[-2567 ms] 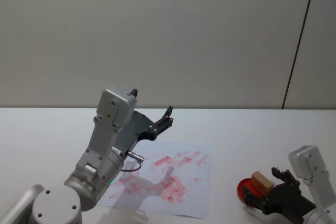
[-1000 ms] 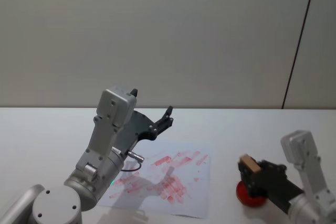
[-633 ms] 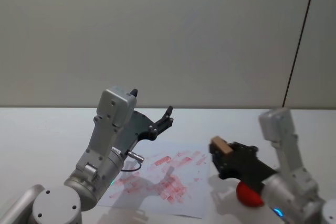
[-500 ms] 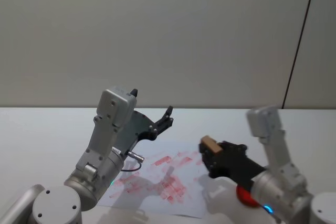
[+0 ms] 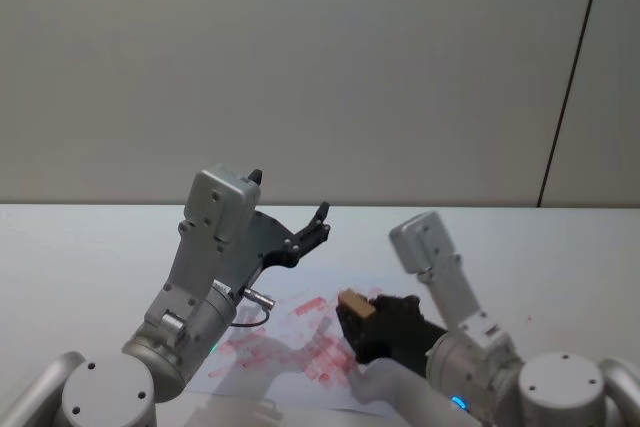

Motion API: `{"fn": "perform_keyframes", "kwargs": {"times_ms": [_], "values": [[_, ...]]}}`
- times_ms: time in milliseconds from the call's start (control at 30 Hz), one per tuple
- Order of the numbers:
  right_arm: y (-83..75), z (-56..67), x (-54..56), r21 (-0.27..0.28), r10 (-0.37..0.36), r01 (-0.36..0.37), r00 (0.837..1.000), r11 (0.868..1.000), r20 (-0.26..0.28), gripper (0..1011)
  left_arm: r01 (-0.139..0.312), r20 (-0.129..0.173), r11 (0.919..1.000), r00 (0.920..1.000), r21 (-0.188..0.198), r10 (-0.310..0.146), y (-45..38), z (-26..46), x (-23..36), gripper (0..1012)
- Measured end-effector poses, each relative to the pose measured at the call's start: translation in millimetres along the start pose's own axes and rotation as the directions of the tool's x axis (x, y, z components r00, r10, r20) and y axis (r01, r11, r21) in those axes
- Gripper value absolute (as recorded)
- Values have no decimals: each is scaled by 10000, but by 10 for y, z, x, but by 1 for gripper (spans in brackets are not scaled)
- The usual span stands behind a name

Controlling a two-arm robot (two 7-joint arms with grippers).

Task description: Use the one hand to pick up the stamp and affix it onto the A4 paper.

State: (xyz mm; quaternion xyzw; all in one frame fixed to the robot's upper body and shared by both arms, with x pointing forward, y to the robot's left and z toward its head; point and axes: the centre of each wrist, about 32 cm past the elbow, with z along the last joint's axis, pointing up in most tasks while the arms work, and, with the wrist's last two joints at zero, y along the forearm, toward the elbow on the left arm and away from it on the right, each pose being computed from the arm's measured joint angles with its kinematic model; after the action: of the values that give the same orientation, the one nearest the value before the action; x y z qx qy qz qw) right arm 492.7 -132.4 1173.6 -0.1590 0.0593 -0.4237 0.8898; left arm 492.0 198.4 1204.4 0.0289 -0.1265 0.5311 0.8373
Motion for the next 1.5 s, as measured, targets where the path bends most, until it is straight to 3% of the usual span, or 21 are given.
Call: {"fn": "perform_keyframes", "kwargs": {"times_ms": [367,800,1200,1500], "values": [[206,-130,-79,-1145,56,-34,9998,9934,186,220,0,0,10000,10000,-1,0,0,0,0,1002],[277,-184,-136,-1494,-72,81,10000,9887,65,220,0,0,10000,10000,0,0,0,0,0,1003],[258,-170,-154,-1309,-118,71,9993,9914,-355,220,0,-1,10000,10000,0,0,0,0,0,1002],[76,56,-49,-306,-240,211,9947,9993,-998,220,0,0,10000,10000,0,0,0,0,0,1003]]}}
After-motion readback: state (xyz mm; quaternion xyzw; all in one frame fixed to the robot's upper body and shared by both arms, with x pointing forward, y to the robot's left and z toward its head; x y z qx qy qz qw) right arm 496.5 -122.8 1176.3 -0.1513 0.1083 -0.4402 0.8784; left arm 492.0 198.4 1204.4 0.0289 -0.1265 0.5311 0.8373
